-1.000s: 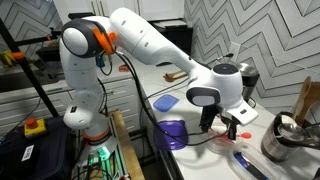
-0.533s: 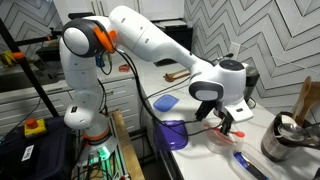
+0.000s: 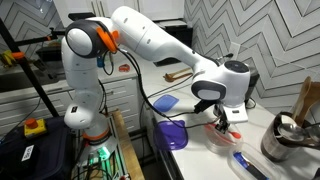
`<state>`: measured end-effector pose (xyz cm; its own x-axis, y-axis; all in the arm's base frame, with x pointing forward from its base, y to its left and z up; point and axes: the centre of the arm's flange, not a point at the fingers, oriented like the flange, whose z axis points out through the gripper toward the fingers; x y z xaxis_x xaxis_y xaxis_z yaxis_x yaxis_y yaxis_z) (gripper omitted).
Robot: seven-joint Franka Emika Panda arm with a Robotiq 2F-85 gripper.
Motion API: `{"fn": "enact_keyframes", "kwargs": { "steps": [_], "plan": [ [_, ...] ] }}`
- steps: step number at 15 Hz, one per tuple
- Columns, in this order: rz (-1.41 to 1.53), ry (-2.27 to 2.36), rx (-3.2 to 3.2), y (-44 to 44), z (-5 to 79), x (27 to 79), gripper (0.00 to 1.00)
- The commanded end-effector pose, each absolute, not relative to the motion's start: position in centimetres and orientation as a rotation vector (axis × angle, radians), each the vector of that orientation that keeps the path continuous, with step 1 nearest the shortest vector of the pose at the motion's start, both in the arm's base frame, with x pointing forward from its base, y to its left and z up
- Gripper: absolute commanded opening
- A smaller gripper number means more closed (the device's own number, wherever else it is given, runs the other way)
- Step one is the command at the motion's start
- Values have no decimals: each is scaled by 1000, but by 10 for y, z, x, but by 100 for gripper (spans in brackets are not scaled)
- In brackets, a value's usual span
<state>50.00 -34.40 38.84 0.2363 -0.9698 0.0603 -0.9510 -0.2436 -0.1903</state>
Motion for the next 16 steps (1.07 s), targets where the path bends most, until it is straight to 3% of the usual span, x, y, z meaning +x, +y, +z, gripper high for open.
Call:
{"fn": "enact_keyframes", "kwargs": {
  "steps": [1, 13, 14, 16],
  "plan": [
    [-161, 1940, -2255, -352, 382, 505, 4],
    [-152, 2021, -2175, -370, 364, 514, 4],
    [-154, 2024, -2170, -371, 365, 514, 41],
    [-161, 2016, -2166, -370, 370, 512, 49]
  ]
}}
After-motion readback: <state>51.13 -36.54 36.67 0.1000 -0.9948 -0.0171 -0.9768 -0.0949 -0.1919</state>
